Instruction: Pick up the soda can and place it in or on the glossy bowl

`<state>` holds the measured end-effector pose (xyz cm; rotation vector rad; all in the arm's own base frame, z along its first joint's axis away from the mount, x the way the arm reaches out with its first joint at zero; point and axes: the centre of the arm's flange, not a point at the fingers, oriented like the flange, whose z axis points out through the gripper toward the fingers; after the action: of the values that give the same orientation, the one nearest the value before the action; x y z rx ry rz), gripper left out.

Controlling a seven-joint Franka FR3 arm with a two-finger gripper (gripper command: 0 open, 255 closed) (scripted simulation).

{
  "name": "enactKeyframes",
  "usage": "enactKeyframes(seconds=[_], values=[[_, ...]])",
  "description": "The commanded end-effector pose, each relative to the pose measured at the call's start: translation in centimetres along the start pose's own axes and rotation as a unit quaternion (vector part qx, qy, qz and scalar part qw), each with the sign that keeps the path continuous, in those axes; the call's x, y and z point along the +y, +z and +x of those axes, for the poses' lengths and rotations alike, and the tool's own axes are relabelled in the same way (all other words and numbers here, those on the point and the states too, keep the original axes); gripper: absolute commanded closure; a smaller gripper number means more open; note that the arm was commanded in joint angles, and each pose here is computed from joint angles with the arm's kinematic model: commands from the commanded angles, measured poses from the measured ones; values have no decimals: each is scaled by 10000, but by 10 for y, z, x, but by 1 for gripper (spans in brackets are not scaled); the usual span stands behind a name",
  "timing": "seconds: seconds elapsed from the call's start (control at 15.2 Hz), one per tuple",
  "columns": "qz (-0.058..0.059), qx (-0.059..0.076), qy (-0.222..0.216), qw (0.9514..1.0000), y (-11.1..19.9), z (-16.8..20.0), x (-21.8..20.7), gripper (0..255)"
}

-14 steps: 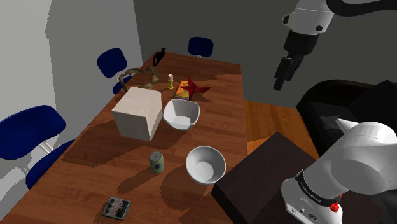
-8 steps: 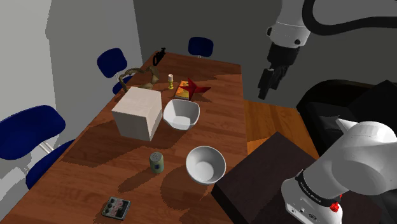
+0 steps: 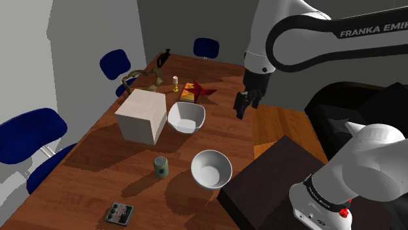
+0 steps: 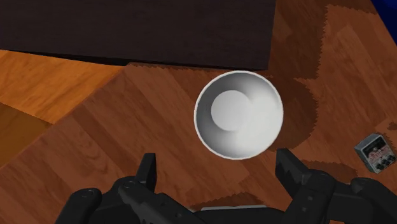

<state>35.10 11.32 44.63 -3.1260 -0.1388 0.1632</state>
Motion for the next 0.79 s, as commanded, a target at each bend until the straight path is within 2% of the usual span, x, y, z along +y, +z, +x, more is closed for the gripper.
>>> enactKeyframes(seconds=[0.0, 0.73], values=[[4, 2, 42, 10000, 14, 14, -16, 0], [-9, -21, 247, 9997, 103, 88, -104, 0]])
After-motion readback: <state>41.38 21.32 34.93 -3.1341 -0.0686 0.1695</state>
